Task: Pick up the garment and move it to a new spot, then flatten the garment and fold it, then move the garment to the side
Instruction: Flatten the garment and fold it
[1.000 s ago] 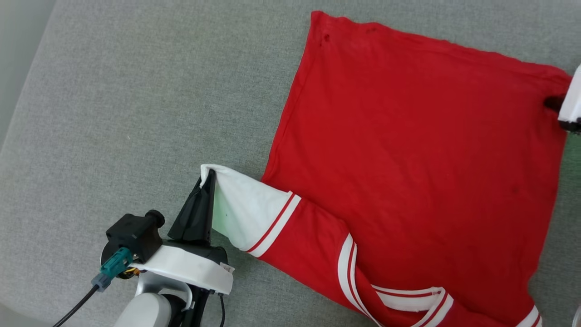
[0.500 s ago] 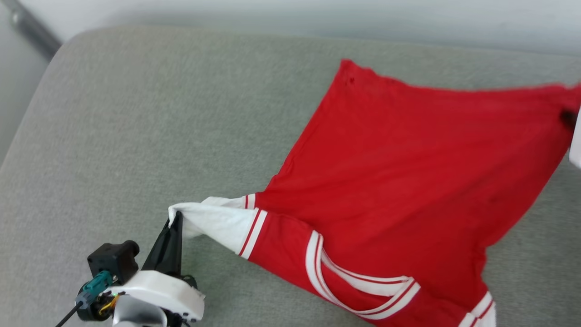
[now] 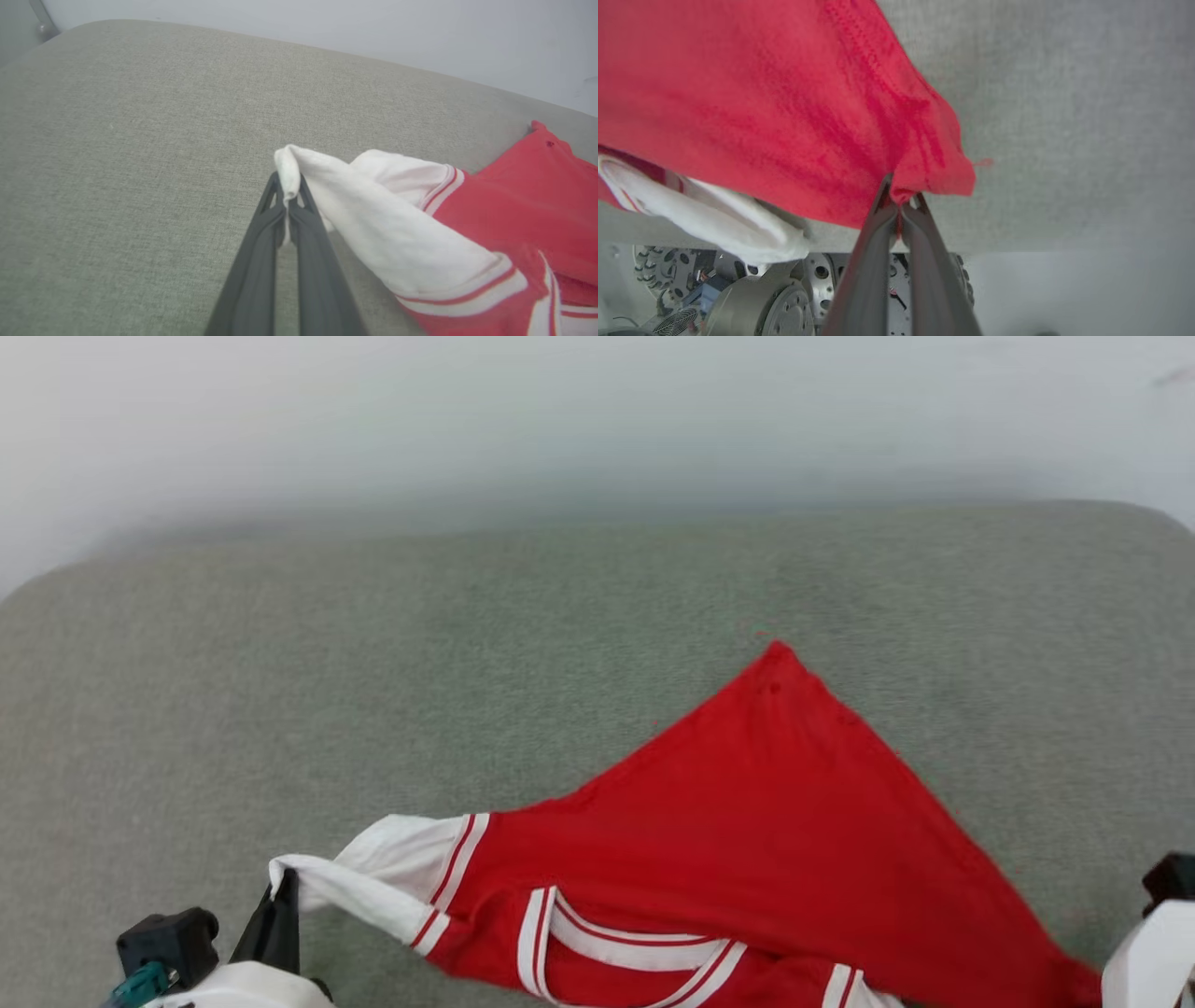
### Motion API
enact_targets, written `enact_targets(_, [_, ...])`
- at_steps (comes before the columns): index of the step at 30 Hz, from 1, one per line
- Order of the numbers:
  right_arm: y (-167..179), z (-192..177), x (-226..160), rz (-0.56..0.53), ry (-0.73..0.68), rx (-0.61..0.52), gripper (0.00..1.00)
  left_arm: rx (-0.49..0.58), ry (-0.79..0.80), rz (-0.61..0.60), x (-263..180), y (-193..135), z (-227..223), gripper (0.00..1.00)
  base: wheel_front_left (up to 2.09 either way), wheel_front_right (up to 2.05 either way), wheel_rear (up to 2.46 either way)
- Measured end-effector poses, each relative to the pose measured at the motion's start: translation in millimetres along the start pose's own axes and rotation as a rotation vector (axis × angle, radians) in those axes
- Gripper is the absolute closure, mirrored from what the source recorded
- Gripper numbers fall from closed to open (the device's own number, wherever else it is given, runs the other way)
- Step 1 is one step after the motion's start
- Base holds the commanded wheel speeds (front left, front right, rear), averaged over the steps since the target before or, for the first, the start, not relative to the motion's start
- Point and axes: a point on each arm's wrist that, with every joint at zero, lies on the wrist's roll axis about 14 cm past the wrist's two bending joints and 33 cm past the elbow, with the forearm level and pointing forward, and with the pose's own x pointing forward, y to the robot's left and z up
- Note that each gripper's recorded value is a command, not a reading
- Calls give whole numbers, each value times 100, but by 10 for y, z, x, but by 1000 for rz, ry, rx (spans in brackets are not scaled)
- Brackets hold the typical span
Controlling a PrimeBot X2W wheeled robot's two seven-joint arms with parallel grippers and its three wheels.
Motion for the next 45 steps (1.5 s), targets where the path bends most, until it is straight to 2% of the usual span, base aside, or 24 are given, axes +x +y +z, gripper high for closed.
enact_targets(6, [111, -842, -45, 77, 138, 157, 100, 13, 8, -35, 2, -97, 23, 100, 0, 0, 0])
enact_targets(7, [106, -913, -53, 79, 145, 177, 72, 13, 6, -41, 6, -117, 32, 100, 0, 0, 0])
enact_targets(8, [128, -937, -52, 90, 139, 197, 13, 13, 7, -44, 9, -126, 35, 100, 0, 0, 0])
enact_targets(9, [154, -927, -47, 100, 118, 210, 0, 15, 7, -46, 13, -135, 38, 100, 0, 0, 0])
enact_targets(15, [39, -651, -29, 65, -59, 255, 0, 49, 27, -70, 23, -195, 19, 100, 0, 0, 0])
enact_targets(21, [-143, 149, -77, -3, -426, 249, 0, 52, 21, -81, 77, -244, 63, 100, 0, 0, 0])
enact_targets(24, [-136, 530, -99, -22, -575, 201, 0, 53, 4, -91, 122, -286, 120, 100, 0, 0, 0])
enact_targets(27, [-31, 880, -76, -2, -682, 168, 0, 52, -11, -104, 179, -331, 163, 100, 0, 0, 0])
enact_targets(30, [140, 1156, 17, 46, -720, 140, 0, 37, -28, -121, 248, -410, 205, 100, 0, 0, 0])
enact_targets(35, [496, 1488, 280, 131, -622, 22, 0, 18, -39, -122, 366, -438, 202, 100, 0, 0, 0])
enact_targets(38, [739, 1513, 469, 183, -472, -69, 0, 12, -32, -123, 424, -441, 163, 100, 0, 0, 0])
enact_targets(39, [920, 1441, 639, 224, -310, -111, 0, 5, -32, -126, 470, -450, 145, 100, 0, 0, 0])
enact_targets(45, [1125, 1456, 843, 244, -131, -194, 0, 5, -30, -130, 574, -450, 115, 100, 0, 0, 0])
